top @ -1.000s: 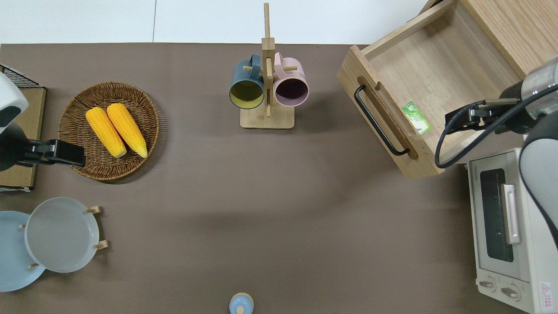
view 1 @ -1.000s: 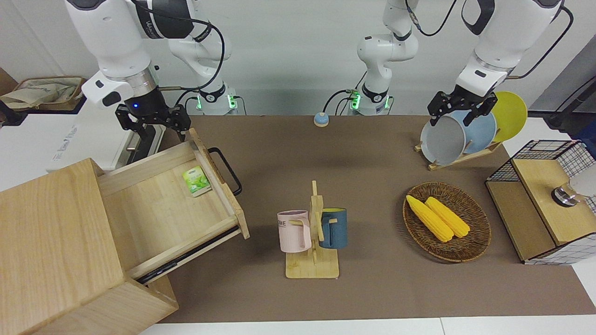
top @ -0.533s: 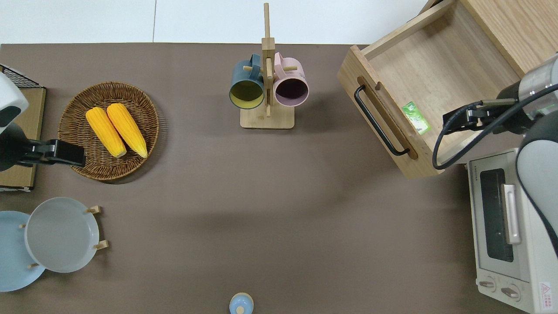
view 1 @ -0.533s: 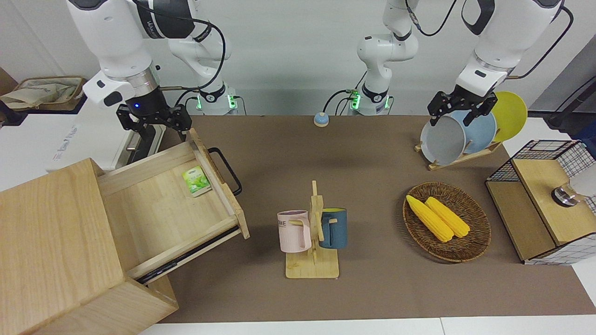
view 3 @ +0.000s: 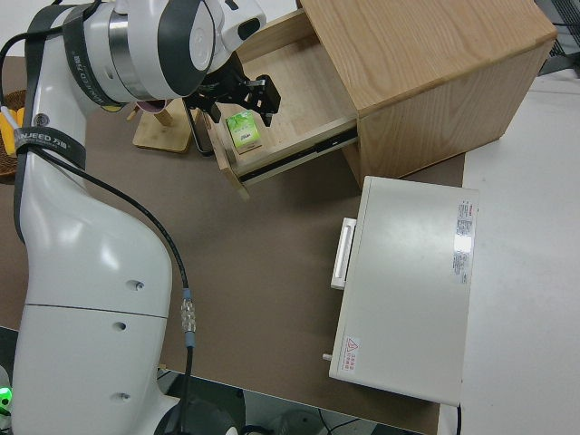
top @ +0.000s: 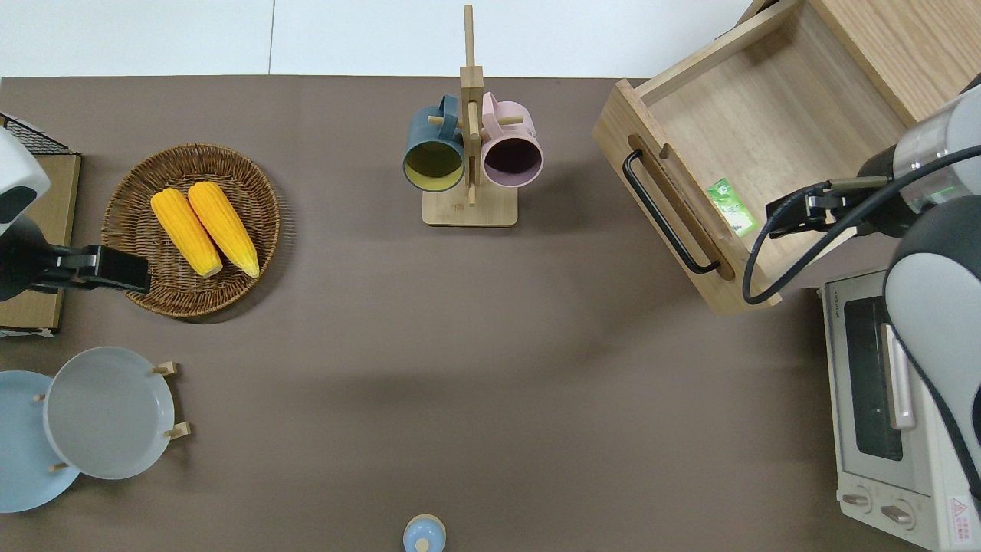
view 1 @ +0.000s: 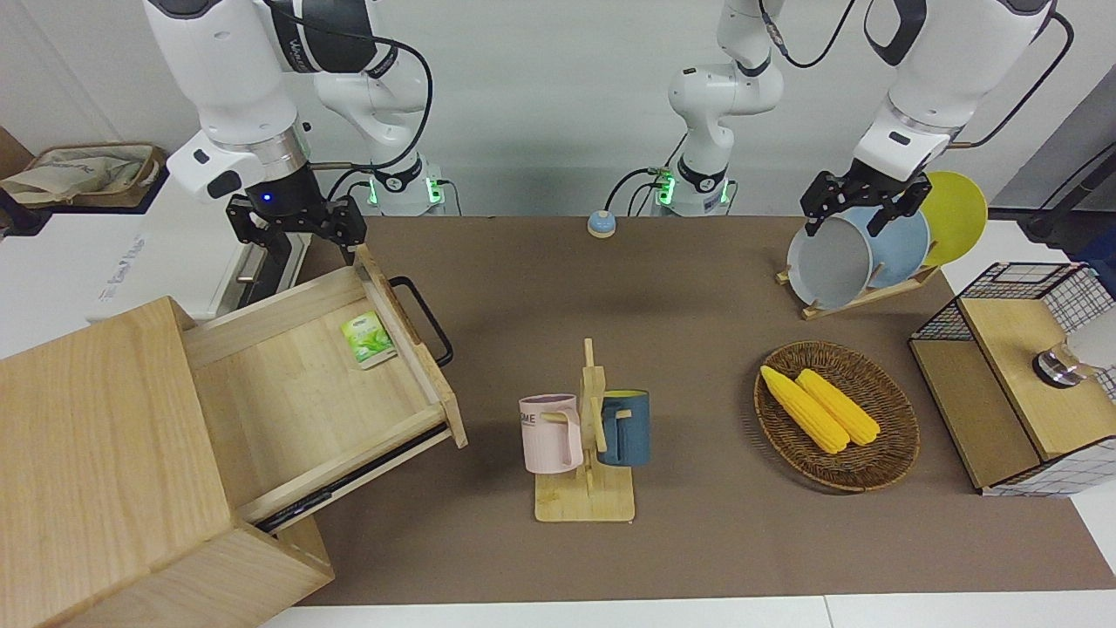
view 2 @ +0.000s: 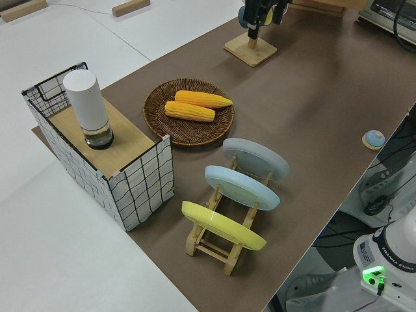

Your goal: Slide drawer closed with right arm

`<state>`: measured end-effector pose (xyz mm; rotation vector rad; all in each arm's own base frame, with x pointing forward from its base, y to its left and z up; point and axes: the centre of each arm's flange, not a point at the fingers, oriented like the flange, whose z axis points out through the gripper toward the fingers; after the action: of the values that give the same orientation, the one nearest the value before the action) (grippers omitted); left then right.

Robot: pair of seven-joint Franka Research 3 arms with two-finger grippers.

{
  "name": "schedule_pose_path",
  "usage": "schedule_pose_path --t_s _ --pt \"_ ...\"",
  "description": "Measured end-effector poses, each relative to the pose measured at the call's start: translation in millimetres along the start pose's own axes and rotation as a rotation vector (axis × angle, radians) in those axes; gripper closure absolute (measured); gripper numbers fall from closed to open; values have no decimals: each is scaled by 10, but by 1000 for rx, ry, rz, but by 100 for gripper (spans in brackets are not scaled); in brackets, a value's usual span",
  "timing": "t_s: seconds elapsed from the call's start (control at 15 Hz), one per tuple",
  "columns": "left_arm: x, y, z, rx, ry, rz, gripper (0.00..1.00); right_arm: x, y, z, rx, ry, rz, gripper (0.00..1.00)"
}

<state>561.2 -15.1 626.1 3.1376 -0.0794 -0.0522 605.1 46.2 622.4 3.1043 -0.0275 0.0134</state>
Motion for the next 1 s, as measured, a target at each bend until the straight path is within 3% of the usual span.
schedule_pose_path --t_s 0.27,0.6,0.67,0.8,0.87,1.0 --pt "0 0 0 0 0 0 0 -110 -16 -141 -2 17 -3 1" --pt "0 0 0 0 0 0 0 -416 -34 -336 36 24 -1 2" --pt "0 0 0 0 0 0 0 -457 -41 -345 37 23 -2 5" --pt "0 0 0 0 0 0 0 -502 -56 -317 36 8 -7 22" --pt "0 0 0 0 0 0 0 -513 -60 -286 34 -5 -10 36" --pt "0 0 0 0 0 0 0 -526 -58 -247 32 -23 -13 54"
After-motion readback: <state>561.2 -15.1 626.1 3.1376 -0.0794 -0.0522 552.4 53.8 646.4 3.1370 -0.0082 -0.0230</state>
